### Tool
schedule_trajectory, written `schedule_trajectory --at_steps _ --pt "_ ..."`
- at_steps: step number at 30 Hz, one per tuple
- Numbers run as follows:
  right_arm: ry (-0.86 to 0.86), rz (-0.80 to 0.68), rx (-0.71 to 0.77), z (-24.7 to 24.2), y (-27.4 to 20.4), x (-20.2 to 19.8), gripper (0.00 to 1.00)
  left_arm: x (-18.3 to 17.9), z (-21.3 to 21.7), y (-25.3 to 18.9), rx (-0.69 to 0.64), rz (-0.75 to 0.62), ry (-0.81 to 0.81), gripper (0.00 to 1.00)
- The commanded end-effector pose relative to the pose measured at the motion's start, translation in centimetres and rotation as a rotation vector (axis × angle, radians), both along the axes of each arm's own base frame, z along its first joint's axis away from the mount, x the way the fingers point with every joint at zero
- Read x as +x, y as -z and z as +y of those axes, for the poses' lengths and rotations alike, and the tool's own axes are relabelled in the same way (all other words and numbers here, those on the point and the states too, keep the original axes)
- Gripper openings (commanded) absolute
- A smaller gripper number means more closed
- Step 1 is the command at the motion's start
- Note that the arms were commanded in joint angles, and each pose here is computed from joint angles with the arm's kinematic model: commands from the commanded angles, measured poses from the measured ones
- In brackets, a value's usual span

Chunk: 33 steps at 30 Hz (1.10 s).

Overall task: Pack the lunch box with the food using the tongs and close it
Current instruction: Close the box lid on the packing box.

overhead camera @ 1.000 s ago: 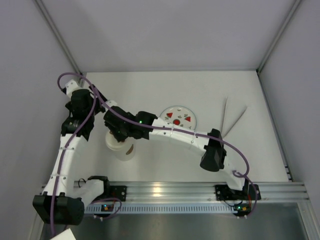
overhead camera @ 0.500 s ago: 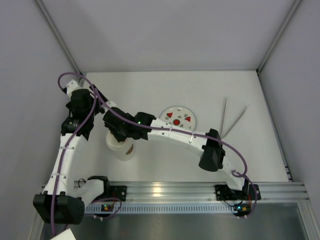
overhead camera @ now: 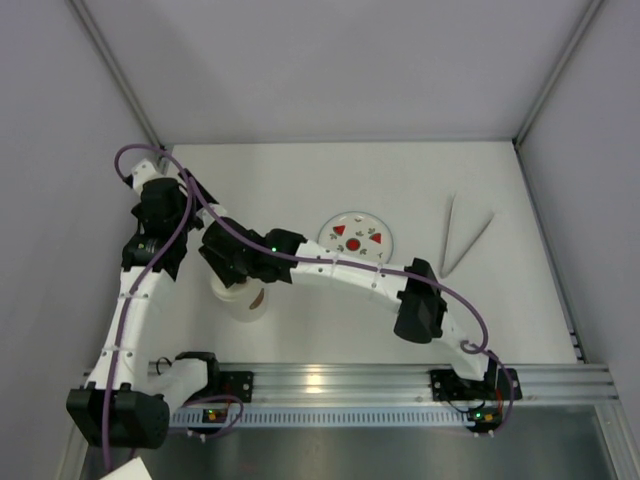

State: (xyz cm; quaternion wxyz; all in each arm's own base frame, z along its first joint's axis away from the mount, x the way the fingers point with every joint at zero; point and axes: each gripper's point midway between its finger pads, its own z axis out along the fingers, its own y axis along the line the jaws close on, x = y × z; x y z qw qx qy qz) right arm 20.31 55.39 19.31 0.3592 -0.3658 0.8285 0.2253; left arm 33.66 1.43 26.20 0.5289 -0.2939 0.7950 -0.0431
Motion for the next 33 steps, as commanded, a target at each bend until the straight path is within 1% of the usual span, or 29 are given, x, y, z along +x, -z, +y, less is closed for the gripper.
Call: schedule_trajectory --at_steps 1,6,9,10,12,13,15,16,19,27,33 --pt "-0.069 -0.036 -0.045 0.9 2.0 -1.8 0.40 0.7 -0.2 -1.6 0.007 -0.041 0.020 0.99" --pt "-0.034 -0.067 -0.056 0.2 1.8 -1.3 0.41 0.7 -0.3 -1.6 0.006 -0.041 0.022 0.99" --pt "-0.004 -0.099 -0.038 -0.5 0.5 -0.7 0.43 0.7 -0.2 -1.6 0.006 -0.041 0.021 0.99" --pt "0.005 -0.118 -0.021 -0.8 -0.7 -0.5 0.43 0.7 -0.3 -1.6 0.006 -0.042 0.022 0.99" --pt "0.015 -0.134 -0.014 -1.3 -1.2 -0.5 0.43 0.7 -0.3 -1.5 0.004 -0.041 0.025 0.99" --pt "0.030 -0.153 0.015 -1.5 -2.5 -0.2 0.44 0.7 -0.3 -1.7 0.004 -0.044 0.025 0.99" --pt "0.042 -0.175 0.019 -2.1 -3.2 0.1 0.44 0.7 -0.3 -1.6 0.004 -0.042 0.027 0.99" --pt "0.043 -0.185 0.043 -2.3 -4.3 0.0 0.44 0.7 -0.3 -1.5 0.004 -0.039 0.027 0.99" --pt "0.046 -0.209 0.072 -2.6 -5.7 0.2 0.44 0.7 -0.4 -1.5 0.003 -0.039 0.028 0.99" --pt "0.000 -0.214 0.127 -2.4 -7.4 -0.7 0.44 0.8 -0.4 -1.6 0.000 -0.044 0.029 0.99" --pt "-0.068 -0.189 0.114 -1.7 -6.7 -2.4 0.44 0.9 -0.5 -1.5 -0.002 -0.041 0.033 0.99"
